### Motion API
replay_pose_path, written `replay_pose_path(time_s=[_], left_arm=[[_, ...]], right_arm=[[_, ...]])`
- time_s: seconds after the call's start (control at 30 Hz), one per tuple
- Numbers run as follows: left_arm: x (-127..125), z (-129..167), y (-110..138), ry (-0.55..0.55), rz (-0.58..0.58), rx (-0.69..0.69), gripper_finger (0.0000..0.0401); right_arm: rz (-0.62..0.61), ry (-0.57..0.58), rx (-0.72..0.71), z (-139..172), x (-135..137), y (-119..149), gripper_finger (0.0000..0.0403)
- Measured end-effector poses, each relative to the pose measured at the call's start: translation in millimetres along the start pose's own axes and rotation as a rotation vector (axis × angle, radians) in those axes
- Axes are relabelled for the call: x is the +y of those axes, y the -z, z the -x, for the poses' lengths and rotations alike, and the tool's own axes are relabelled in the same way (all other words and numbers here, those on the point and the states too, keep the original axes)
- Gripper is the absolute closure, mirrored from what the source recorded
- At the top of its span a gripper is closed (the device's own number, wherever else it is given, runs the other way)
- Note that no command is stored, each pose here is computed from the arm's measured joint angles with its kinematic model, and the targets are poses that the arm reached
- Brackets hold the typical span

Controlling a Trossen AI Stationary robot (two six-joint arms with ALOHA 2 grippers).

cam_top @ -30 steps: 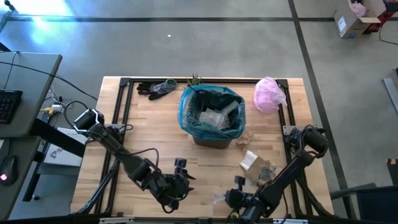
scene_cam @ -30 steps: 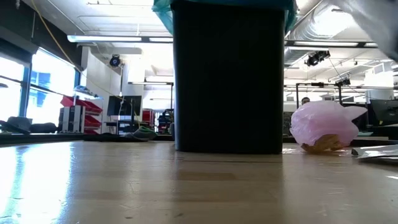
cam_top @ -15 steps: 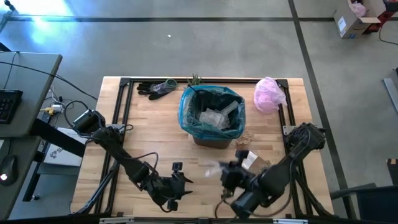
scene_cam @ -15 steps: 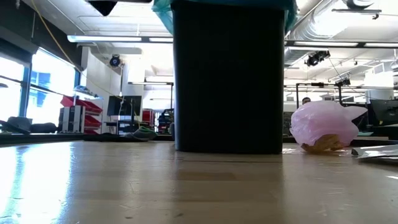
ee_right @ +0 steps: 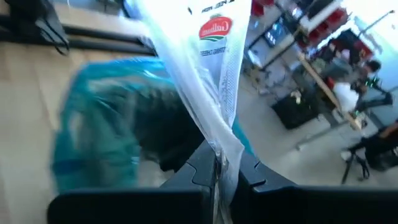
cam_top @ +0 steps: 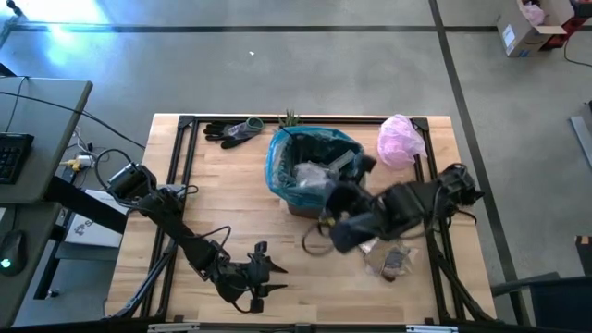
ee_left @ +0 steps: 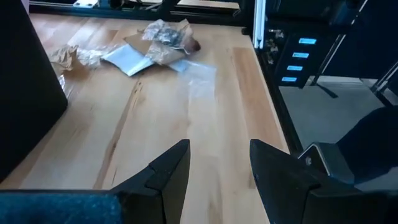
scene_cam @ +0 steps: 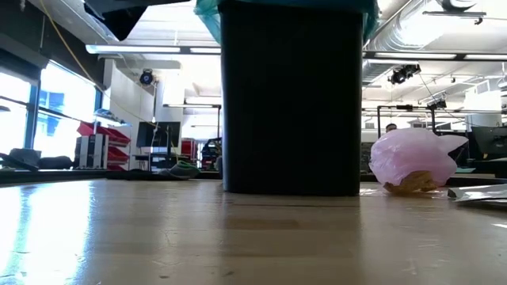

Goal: Place trash/remove bag and relplace
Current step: Put the transparent plastic into the trash bin

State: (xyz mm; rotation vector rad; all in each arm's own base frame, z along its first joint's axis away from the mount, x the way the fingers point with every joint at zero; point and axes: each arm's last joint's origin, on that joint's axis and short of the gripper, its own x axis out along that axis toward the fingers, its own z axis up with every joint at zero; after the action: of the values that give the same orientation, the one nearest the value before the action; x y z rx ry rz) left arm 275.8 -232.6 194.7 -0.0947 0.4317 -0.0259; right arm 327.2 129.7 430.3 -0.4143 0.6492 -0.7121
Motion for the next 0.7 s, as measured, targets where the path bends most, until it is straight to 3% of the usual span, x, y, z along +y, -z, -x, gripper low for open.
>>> replay_pose_path(time_s=[0.7], left_arm=[[-2.4,1.0,-3.0,-0.01,0.024,-0.045,0.0249]], right_arm=[[-0.094,-0.13,0.308,-71.9,-45.1,6.3,0.0403]])
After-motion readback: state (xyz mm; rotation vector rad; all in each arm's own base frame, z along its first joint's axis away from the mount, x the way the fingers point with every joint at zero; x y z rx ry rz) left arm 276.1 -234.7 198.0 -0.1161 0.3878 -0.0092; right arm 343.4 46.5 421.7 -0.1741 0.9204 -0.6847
